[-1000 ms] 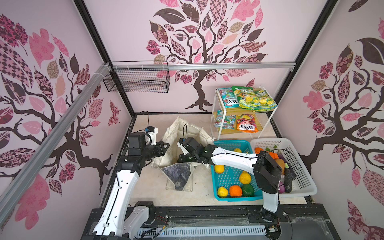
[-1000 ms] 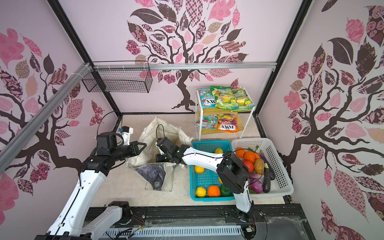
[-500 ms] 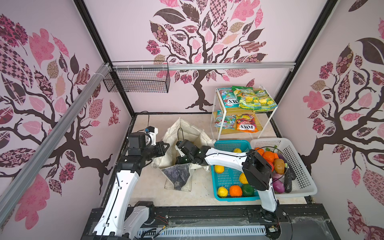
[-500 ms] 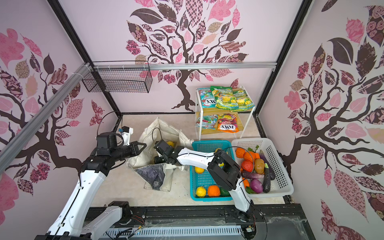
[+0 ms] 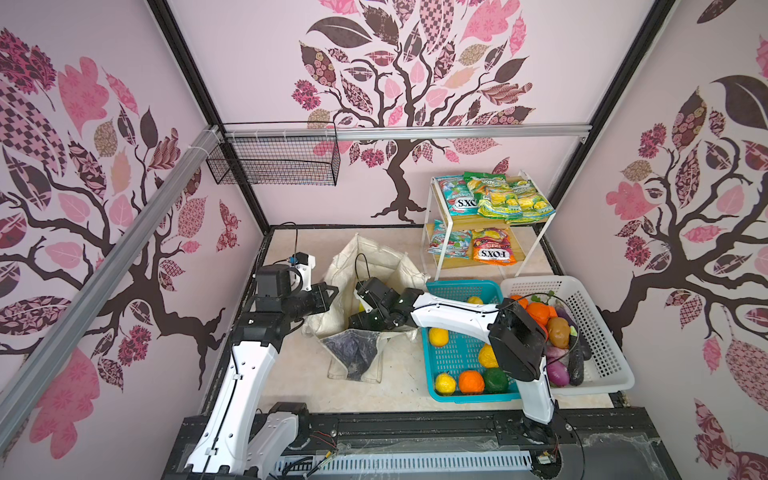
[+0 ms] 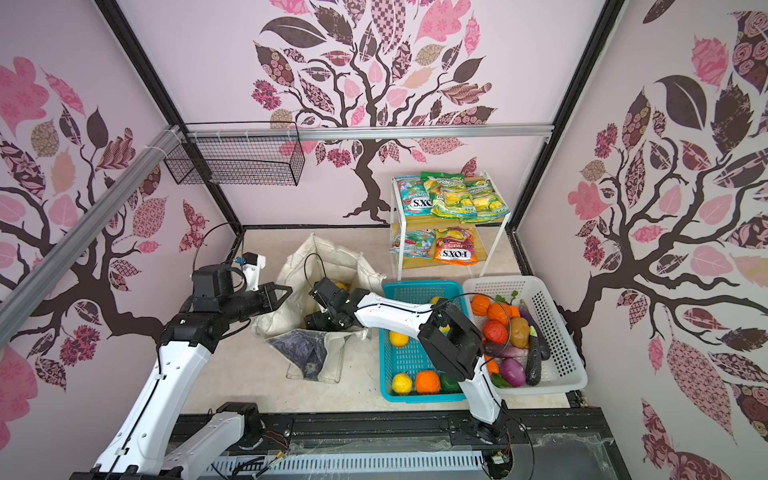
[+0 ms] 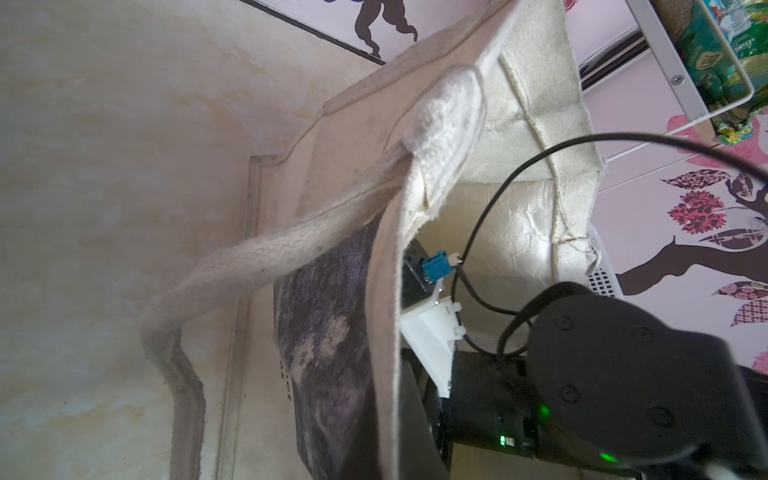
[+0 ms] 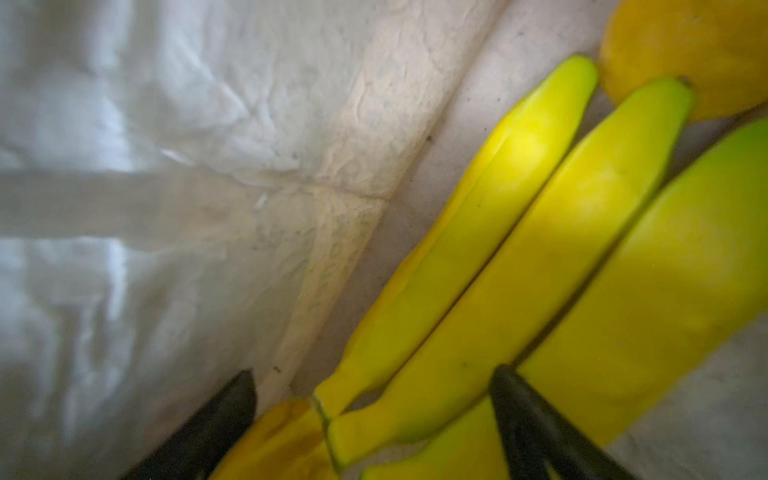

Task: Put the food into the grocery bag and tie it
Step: 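Open the right gripper to release the bananas and lift out of the bag, then move the right gripper down into the teal basket over a yellow mango, then grasp the yellow mango with the right gripper and carry it toward the bag, then lower the mango into the tote bag and open the right gripper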

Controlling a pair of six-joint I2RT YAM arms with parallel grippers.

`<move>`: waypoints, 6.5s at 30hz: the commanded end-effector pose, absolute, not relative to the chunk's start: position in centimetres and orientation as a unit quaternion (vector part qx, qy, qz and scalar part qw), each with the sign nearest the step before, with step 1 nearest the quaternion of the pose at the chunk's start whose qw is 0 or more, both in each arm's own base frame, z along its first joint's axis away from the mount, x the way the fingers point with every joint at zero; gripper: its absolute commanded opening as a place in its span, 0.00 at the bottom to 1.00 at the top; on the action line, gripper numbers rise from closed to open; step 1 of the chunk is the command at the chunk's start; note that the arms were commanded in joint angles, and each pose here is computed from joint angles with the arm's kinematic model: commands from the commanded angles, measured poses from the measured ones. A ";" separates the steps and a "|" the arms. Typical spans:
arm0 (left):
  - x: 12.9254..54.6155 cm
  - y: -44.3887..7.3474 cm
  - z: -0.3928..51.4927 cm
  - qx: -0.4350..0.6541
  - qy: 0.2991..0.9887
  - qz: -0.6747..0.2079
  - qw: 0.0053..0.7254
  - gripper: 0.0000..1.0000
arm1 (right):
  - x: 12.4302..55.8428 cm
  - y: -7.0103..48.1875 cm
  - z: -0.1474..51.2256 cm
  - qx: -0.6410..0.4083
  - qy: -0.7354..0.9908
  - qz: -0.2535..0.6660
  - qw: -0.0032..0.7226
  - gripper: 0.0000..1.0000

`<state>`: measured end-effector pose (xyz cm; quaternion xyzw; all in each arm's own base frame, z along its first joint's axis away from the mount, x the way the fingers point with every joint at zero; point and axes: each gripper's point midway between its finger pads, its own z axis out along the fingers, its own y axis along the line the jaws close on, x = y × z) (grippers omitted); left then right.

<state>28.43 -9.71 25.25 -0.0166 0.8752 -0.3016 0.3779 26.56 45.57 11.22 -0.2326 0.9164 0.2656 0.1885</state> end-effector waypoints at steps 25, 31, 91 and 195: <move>28.7 -9.1 25.3 -0.013 0.874 -0.281 0.397 0.00 | 23.1 23.9 31.0 -0.083 0.849 0.272 0.445 1.00; 28.7 -9.0 25.5 -0.014 0.872 -0.278 0.402 0.00 | 22.8 19.5 29.0 -0.047 0.847 0.267 0.458 1.00; 28.9 -9.5 24.7 -0.019 0.877 -0.293 0.380 0.00 | 24.9 22.2 3.5 0.001 0.947 0.234 0.221 0.61; 28.8 -10.0 24.6 -0.005 0.877 -0.297 0.378 0.00 | 35.9 44.6 16.7 -0.191 0.898 0.242 0.315 1.00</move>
